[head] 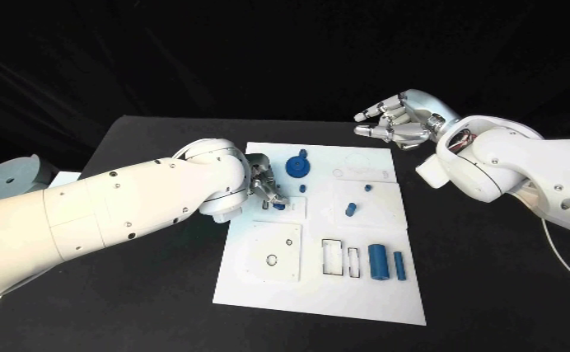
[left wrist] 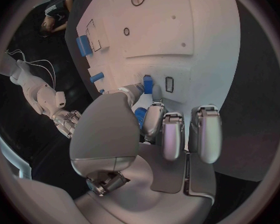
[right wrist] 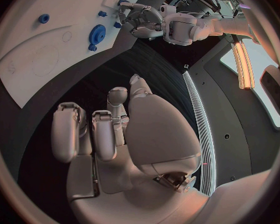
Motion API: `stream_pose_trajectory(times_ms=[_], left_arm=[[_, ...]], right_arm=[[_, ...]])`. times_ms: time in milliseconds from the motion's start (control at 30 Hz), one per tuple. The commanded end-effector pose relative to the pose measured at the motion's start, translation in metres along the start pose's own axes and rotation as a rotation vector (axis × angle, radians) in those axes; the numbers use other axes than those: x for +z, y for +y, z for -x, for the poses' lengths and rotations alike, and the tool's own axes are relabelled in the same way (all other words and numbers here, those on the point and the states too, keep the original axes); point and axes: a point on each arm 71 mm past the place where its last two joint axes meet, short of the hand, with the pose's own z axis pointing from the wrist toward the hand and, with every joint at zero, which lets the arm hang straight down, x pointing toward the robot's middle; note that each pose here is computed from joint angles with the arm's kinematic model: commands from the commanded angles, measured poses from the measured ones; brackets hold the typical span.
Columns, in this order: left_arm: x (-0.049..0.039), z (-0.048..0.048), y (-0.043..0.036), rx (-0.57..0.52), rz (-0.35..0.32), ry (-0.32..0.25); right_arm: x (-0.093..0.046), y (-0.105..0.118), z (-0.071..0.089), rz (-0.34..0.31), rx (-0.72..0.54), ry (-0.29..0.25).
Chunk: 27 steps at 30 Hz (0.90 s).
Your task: Assemble the parts on the task board
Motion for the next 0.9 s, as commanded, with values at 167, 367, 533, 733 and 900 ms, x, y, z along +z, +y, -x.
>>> stream_pose_trajectory(times_ms=[167,367,533,733,900], left_arm=[[0.0003,-0.0046,0.0043,0.041,0.053,0.039],[0.0010,-0.0043,0.0047,0.040,0.056,0.040],[0.0023,-0.0036,0.0049,0.028,0.057,0.037],[0.0038,-0.0028,0.0049,0.019,0.059,0.034],[0.0052,-0.0029,0.0036,0.019,0.060,0.038]], right_arm=[[0.0000,0.0008,-0.0013,0.013,-0.004,0.016],[-0.0001,0.0010,-0.0015,0.015,-0.004,0.015],[-0.0003,0.0016,-0.0017,0.017,-0.004,0.015],[-0.0006,0.0018,-0.0017,0.018,-0.004,0.014],[-0.0008,0.0023,-0.0019,0.020,-0.004,0.014]])
